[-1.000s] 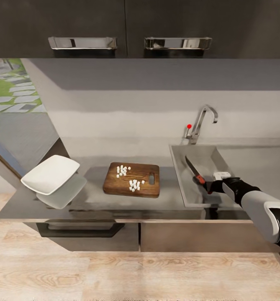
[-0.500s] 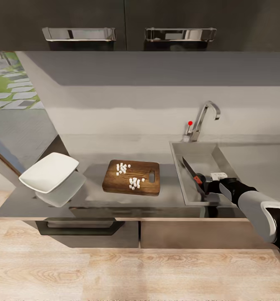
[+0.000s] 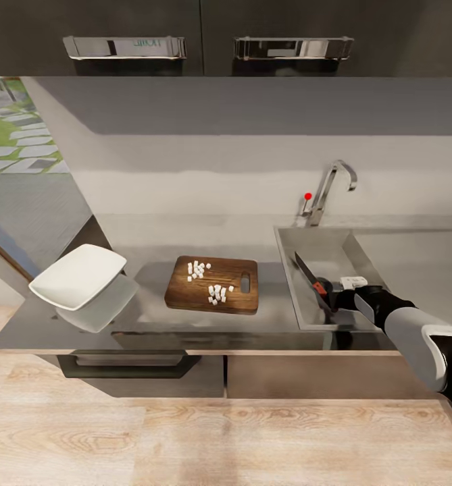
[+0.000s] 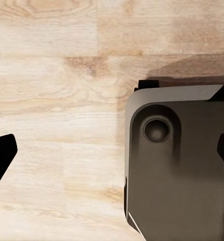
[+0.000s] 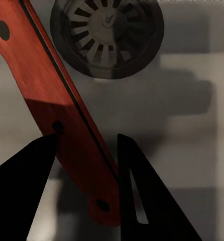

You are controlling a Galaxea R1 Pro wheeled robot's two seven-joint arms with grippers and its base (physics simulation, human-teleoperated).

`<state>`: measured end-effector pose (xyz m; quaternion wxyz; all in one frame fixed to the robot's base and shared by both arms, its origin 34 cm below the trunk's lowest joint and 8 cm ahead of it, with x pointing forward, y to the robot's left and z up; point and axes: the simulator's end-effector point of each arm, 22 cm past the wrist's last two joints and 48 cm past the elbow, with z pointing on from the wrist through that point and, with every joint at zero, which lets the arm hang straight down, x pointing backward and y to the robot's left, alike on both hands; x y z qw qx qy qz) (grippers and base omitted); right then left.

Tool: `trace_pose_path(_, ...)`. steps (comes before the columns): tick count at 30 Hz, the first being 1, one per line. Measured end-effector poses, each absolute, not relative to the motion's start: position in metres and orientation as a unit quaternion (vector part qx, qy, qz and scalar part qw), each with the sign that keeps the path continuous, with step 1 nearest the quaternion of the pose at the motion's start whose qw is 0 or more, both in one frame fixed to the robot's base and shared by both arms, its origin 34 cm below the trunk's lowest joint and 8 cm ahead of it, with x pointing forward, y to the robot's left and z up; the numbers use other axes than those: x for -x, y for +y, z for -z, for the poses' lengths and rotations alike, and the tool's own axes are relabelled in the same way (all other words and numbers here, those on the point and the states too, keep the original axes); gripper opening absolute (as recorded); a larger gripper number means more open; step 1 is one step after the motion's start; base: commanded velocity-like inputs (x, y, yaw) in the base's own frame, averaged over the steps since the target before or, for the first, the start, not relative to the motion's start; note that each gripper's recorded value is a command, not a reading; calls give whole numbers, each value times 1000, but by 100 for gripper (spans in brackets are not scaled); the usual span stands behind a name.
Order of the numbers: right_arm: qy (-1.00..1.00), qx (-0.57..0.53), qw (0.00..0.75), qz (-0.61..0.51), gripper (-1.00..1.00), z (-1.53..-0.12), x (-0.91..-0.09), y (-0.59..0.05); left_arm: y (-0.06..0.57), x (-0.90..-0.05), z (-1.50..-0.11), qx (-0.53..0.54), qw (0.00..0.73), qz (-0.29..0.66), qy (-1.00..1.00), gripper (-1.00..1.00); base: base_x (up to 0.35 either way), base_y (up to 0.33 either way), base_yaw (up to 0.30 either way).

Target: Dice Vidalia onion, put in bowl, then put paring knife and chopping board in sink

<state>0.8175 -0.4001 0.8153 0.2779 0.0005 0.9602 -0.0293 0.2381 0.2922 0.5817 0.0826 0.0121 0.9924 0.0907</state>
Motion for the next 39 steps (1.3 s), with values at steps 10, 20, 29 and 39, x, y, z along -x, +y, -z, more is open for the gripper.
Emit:
trace_pose_path(10, 963, -1, 269, 29, 100, -808, -811, -400, 292, -238, -581, -12, 82, -91, 992, 100, 0, 0, 0)
trace_pose_path(20, 962, -1, 271, 29, 100, -809, -812, -400, 292, -238, -581, -12, 82, -91, 992, 100, 0, 0, 0)
trace_pose_path(29, 960, -1, 277, 28, 100, -818, -815, -399, 292, -243, -583, -12, 87, -91, 992, 100, 0, 0, 0)
trace_pose_path(39, 955, -1, 296, 30, 100, -836, -824, -402, 291, -249, -585, -11, 96, -90, 991, 100, 0, 0, 0)
